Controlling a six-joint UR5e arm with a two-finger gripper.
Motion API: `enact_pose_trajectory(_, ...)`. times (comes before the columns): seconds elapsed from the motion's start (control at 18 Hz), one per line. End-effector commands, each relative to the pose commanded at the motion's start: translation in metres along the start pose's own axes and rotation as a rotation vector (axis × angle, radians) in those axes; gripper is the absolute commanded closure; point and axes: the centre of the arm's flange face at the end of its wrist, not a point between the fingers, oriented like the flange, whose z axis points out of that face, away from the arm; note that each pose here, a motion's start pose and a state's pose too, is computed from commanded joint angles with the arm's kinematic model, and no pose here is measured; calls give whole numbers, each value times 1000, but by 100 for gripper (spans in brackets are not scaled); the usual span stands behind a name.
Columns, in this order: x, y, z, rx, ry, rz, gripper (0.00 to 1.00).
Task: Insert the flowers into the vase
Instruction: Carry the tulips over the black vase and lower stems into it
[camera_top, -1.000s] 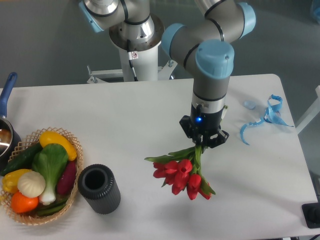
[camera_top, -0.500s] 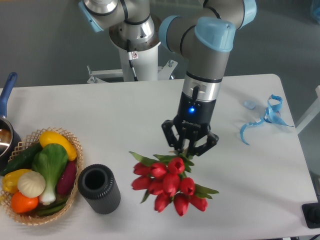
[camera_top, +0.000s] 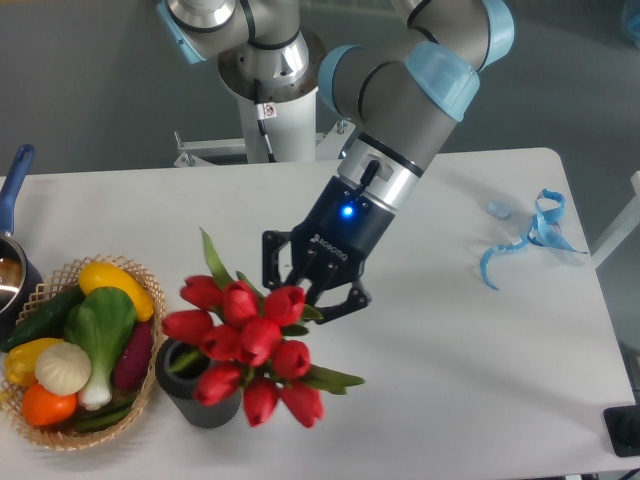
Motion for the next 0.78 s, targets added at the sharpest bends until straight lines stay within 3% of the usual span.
enact_pose_trajectory(0.22, -6, -7, 25, 49, 75, 19, 100)
enact_pose_trajectory(0.78, 14, -11, 64, 39, 140, 41, 100)
